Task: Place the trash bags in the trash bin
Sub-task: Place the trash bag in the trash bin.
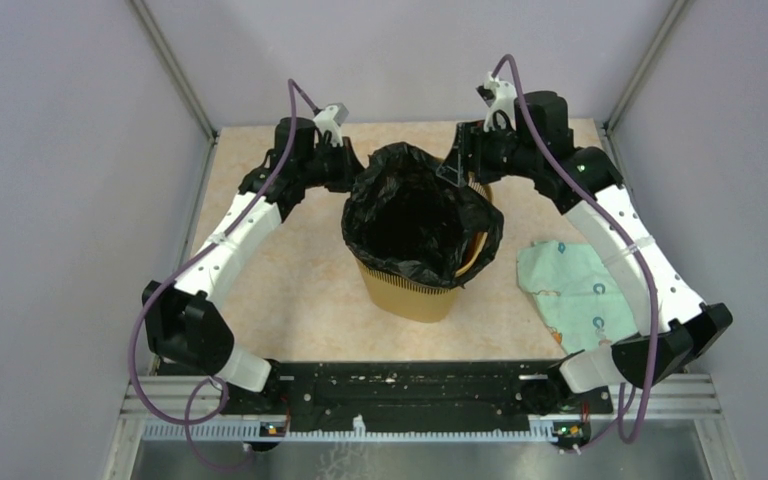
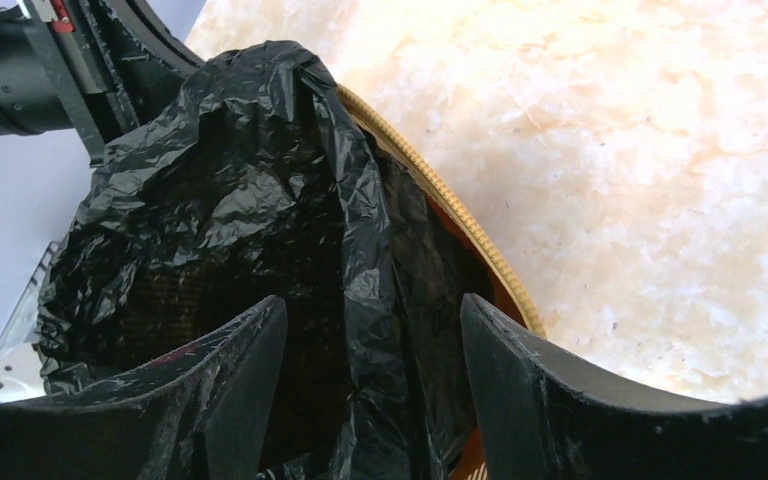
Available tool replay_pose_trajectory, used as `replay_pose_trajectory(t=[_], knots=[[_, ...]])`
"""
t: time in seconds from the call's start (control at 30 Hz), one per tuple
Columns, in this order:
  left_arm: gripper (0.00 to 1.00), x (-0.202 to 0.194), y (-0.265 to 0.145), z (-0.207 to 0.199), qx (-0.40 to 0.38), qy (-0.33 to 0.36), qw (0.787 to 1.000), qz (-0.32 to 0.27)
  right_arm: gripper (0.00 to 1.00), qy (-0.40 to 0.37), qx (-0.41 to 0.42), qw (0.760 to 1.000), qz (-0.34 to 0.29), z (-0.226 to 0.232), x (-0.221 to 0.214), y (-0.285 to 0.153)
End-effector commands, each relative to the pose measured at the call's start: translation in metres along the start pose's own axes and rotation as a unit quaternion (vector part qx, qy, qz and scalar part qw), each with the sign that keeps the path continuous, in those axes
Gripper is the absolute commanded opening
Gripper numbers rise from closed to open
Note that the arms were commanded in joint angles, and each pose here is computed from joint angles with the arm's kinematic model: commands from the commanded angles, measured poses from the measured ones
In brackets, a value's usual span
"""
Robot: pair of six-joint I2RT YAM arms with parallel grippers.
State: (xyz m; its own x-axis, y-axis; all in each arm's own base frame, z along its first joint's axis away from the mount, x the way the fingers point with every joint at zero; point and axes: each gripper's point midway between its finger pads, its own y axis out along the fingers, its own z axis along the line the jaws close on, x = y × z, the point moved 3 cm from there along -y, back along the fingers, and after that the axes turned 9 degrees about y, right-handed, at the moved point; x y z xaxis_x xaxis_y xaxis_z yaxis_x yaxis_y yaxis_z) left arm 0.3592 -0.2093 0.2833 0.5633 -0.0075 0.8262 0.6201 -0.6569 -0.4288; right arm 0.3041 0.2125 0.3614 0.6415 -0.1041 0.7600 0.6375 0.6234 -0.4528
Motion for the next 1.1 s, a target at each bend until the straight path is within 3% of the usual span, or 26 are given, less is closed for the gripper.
replay_pose_trajectory(t=[0.0, 0.17, 0.5, 0.67, 0.73, 1.07], knots=[[0.1, 0.028, -0.001, -0.008, -0.02, 0.026, 0.999, -0.043, 0.61, -0.015, 0.026, 0.999, -0.017, 0.012, 0.017, -0.007], [0.1, 0.031, -0.001, -0.01, -0.024, 0.026, 0.998, -0.045, 0.48, -0.007, 0.012, 1.0, -0.016, 0.004, 0.018, -0.005], [0.11, 0.031, 0.001, -0.01, -0.027, 0.025, 0.998, -0.042, 0.41, -0.008, 0.003, 1.0, 0.014, -0.004, 0.009, 0.004], [0.1, 0.029, 0.002, -0.009, -0.026, 0.023, 0.999, -0.039, 0.12, -0.012, -0.032, 0.999, -0.013, -0.01, 0.019, -0.004], [0.1, 0.028, 0.003, -0.009, -0.026, 0.022, 0.999, -0.037, 0.07, -0.014, -0.056, 0.998, -0.034, -0.014, 0.027, -0.011], [0.1, 0.023, 0.006, -0.009, -0.031, 0.018, 0.999, -0.033, 0.07, -0.038, -0.138, 0.987, -0.075, -0.04, 0.037, -0.019]])
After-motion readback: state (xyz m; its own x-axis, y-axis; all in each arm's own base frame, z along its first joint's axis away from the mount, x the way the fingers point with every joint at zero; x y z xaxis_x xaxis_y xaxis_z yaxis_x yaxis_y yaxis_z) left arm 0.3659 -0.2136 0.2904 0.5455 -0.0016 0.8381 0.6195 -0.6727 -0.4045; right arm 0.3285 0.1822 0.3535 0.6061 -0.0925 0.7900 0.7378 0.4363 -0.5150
